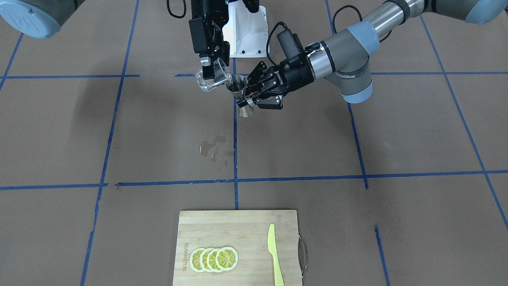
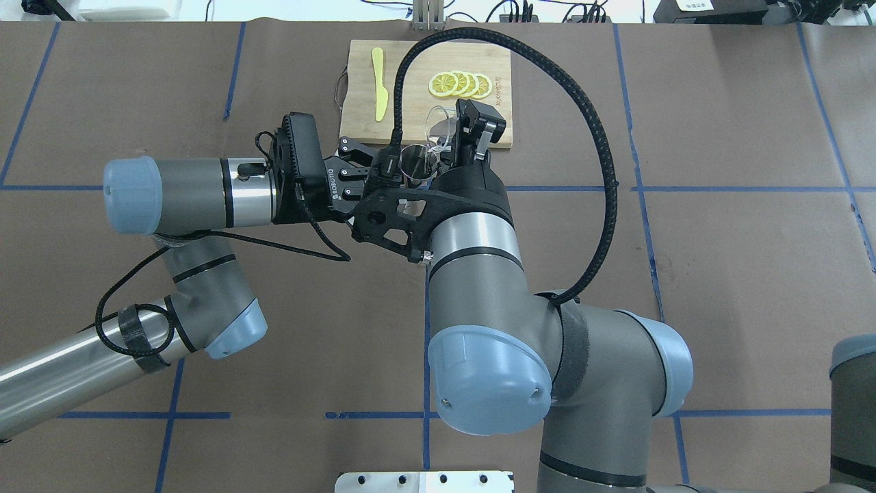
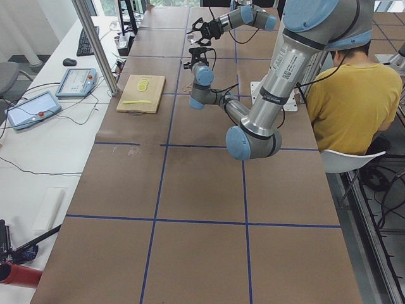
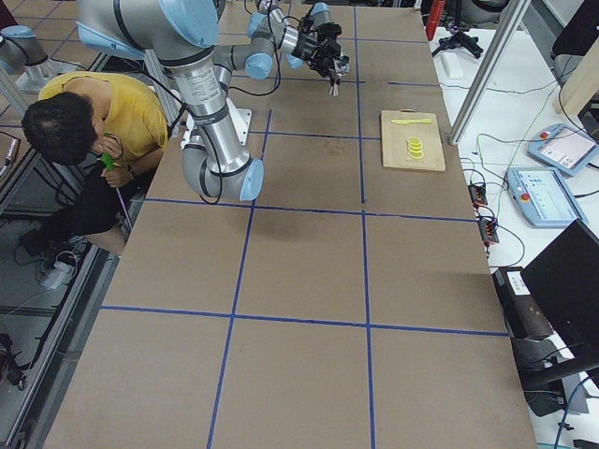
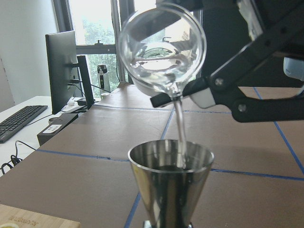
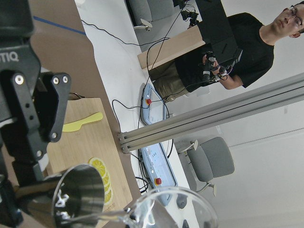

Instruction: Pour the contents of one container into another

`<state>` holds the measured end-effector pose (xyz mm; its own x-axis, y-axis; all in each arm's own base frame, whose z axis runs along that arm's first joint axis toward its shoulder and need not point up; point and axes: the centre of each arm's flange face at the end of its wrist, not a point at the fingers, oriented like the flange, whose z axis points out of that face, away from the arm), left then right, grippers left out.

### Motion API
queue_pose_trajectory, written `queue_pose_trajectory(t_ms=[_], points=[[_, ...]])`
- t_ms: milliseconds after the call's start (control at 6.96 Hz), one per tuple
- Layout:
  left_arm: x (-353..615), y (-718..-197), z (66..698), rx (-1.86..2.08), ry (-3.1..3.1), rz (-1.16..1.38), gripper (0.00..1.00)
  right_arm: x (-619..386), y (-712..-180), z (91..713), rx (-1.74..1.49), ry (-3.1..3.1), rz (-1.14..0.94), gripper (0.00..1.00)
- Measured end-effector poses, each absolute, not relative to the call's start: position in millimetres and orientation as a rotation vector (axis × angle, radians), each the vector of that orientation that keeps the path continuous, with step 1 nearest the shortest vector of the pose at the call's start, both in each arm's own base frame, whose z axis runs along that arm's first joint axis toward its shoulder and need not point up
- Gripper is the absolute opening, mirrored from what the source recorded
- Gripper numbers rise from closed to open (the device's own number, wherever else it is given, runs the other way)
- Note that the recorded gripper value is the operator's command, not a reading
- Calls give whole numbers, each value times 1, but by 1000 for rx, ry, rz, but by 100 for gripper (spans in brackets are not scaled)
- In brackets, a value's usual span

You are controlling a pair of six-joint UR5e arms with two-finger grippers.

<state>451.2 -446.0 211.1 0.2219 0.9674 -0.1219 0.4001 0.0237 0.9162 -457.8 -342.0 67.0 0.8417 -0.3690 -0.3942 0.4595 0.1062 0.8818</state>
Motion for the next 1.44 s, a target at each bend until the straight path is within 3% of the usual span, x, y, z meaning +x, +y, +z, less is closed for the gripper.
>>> queue_pose_trajectory(t_ms=[1005, 1436], points=[[451, -446, 211, 1548, 1336, 752, 0, -457, -340, 63, 1337, 82, -617, 0], [451, -446, 211, 1548, 1336, 752, 0, -452, -337, 51, 1354, -25, -520, 0]])
